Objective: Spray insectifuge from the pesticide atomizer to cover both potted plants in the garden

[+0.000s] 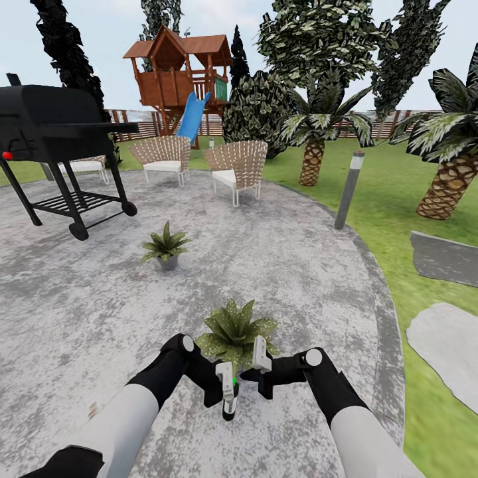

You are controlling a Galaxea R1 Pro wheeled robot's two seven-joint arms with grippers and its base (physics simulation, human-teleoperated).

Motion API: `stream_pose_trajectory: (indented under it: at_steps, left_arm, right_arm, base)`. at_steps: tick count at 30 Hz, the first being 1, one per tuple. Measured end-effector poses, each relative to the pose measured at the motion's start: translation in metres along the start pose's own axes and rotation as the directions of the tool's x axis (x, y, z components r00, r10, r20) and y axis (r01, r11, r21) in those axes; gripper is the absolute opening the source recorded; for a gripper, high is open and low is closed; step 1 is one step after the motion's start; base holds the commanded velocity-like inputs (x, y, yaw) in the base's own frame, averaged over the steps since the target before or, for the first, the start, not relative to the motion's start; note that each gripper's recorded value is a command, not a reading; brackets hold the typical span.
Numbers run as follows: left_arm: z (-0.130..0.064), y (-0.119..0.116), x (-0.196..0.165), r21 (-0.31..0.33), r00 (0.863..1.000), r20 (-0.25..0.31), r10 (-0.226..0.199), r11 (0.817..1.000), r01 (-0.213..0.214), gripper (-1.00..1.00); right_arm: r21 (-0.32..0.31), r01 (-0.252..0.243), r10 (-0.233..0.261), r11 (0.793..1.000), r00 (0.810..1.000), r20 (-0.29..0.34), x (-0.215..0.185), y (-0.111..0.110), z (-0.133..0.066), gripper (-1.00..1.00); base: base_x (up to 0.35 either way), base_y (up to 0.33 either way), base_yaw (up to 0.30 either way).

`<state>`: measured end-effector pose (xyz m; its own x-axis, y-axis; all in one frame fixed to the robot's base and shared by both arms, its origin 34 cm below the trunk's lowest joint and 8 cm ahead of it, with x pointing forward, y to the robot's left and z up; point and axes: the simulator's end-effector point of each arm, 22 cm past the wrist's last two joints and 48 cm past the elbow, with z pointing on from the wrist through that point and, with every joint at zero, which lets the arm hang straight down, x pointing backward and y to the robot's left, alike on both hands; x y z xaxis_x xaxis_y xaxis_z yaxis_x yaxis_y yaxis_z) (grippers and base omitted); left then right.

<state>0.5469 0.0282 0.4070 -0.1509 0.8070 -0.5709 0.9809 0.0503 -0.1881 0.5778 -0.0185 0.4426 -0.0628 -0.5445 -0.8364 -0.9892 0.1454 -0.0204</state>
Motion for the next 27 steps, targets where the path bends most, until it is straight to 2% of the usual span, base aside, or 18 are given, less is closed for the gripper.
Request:
stream_pose_trajectory:
  at_steps: [20, 24, 27]
  left_arm:
    - [0.003, -0.003, -0.009, 0.006, 1.000, 0.014, 0.005, 1.000, -0.005, -1.00]
    - [0.003, -0.003, -0.017, 0.008, 0.999, 0.052, -0.009, 1.000, 0.008, -1.00]
    - [0.003, -0.003, -0.018, 0.008, 0.998, 0.059, -0.011, 1.000, 0.011, -1.00]
  right_arm:
    - [0.001, -0.001, 0.001, 1.000, 1.000, 0.000, 0.000, 0.000, 0.000, -1.00]
    - [0.000, -0.001, 0.001, 1.000, 1.000, 0.000, 0.000, 0.000, 0.000, -1.00]
    - [0.001, -0.001, 0.001, 1.000, 1.000, 0.000, 0.000, 0.000, 0.000, -1.00]
  base:
    - [0.000, 0.000, 0.000]
    - [0.000, 0.000, 0.000]
    - [0.000, 0.000, 0.000]
